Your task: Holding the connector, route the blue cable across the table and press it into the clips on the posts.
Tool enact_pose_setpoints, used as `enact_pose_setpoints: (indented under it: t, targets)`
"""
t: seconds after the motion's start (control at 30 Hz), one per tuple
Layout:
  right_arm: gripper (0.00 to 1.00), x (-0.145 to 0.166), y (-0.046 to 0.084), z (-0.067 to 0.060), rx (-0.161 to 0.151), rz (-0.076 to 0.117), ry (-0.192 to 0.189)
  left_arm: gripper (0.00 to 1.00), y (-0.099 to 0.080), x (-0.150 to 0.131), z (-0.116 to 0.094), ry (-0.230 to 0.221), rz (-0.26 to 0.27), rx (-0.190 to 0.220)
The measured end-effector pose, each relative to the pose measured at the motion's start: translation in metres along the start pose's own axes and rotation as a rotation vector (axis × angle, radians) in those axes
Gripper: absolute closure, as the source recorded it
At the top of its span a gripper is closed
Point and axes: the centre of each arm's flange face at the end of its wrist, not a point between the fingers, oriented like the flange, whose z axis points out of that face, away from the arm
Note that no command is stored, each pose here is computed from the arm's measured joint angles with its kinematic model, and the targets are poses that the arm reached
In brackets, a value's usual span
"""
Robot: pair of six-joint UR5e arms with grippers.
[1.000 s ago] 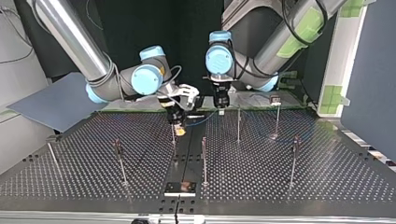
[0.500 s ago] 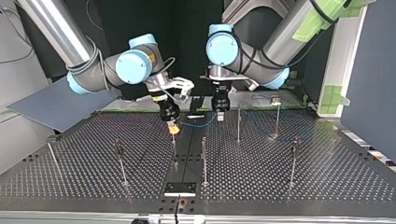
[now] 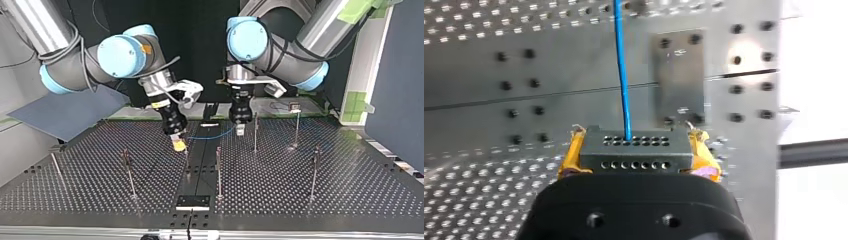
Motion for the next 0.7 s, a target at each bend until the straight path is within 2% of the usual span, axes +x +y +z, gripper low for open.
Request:
enact_pose_setpoints:
  t: [0.13,0.27,0.7]
  targets:
    - [1.00,0.008,-0.001,-0.002,0.014,0.001,0.011,1.00,0.000,-0.020,0.000,-0.034,-0.019,0.015]
    - [1.00,0.009,0.002,-0.002,0.016,0.010,0.013,1.00,-0.001,-0.028,0.007,-0.052,-0.032,0.033]
    - [1.00,0.007,0.021,0.006,0.014,0.028,0.010,1.00,-0.003,-0.004,0.047,-0.041,-0.029,0.096]
